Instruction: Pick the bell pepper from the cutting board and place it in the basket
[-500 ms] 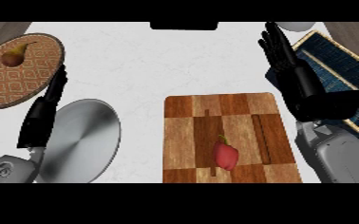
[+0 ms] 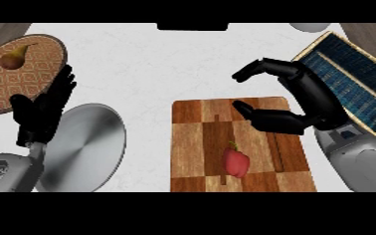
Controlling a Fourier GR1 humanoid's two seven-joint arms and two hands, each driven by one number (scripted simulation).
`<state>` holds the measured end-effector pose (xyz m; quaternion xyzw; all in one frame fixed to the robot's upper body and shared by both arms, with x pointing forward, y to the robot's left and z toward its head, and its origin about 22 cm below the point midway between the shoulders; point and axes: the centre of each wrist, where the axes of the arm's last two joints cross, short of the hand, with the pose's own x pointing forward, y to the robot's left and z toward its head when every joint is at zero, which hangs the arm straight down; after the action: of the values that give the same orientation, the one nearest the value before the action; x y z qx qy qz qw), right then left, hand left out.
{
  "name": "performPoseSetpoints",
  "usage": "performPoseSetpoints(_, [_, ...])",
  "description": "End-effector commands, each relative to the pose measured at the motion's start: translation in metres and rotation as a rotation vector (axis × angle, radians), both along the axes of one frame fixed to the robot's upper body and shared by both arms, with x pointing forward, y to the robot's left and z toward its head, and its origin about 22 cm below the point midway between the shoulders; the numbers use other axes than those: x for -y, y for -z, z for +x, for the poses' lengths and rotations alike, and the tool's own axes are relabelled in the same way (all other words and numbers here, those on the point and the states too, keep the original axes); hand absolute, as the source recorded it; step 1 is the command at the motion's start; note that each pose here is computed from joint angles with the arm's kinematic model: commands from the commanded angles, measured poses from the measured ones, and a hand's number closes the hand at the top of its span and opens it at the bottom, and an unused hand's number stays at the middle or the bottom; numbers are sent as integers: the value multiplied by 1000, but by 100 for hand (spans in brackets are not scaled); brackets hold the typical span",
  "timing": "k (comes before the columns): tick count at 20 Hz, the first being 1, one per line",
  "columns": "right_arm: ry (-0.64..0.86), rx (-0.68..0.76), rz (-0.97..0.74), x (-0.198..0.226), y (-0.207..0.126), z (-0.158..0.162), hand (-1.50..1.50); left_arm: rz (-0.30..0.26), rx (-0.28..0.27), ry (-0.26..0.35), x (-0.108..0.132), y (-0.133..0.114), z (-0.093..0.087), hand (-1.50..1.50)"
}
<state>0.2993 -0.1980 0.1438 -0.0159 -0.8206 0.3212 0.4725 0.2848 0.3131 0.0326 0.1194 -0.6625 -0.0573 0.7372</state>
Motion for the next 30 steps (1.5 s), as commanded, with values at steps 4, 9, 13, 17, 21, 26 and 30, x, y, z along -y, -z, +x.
performPoseSetpoints(4, [-25,204,-150,-110,61,-53,-150,-62,-87,22,4,-4,8,0])
performPoseSetpoints(9, [129,85,-238,-176,40,-74,-150,-75,-83,-11,-6,2,6,0])
performPoseSetpoints(13, [248,-18,-497,-191,3,-58,-150,-71,-90,-1,-7,-8,5,0])
performPoseSetpoints(17, [488,37,-804,-185,-12,-36,-150,-72,-111,-37,-11,4,1,0])
performPoseSetpoints(21, [628,-3,-905,-193,-67,-41,-150,-79,-96,-28,-12,2,0,0])
performPoseSetpoints(26, [508,-154,-1039,-199,-86,-42,-150,-77,-90,-43,-5,3,2,0])
performPoseSetpoints(30, [449,-268,-1032,-182,-104,-26,-150,-72,-91,-53,-6,1,3,0])
